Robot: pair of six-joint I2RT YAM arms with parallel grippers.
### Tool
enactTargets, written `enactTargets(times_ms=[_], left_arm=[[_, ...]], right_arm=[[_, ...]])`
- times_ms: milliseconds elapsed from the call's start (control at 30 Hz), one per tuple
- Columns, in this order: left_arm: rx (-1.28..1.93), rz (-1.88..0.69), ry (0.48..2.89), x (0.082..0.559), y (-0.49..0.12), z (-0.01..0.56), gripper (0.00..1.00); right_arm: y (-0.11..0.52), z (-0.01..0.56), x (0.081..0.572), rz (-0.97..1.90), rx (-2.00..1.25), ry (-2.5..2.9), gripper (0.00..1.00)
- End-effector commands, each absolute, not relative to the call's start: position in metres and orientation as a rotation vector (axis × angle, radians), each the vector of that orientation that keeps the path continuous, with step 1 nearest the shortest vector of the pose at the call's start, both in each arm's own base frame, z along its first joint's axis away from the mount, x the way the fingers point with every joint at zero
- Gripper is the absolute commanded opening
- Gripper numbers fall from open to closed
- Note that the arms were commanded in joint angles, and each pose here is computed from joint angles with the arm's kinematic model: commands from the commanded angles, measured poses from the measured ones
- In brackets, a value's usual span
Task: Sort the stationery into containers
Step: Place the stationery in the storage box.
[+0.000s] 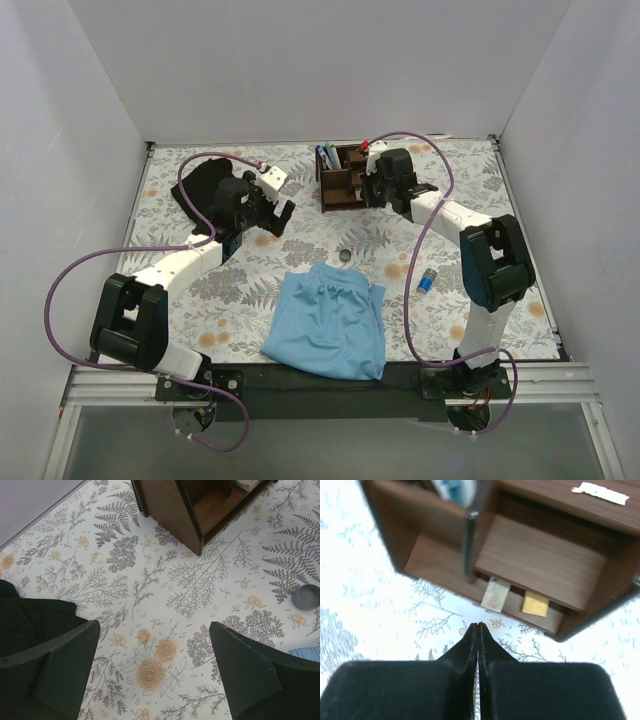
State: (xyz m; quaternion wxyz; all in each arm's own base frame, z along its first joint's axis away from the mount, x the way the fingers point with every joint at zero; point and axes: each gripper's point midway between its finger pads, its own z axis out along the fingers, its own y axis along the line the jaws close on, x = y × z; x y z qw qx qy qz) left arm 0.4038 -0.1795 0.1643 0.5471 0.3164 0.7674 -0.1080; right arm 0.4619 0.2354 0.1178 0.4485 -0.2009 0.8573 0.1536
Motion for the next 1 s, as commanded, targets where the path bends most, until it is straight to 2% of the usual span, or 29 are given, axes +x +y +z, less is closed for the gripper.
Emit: enactTargets(times_ms=[0,967], left_arm=[[0.728,-0.267,1.761,0.404,-0.181,0.189,0.92],[0.732,-0.272,1.799,0.415,-0.184,0.177,0.93]], right_arm=[[0.255,0.107,0.452,0.459,-0.808,2.036,0.01],[0.248,0.095,0.503,0.345,-0.741,2.036,0.01]])
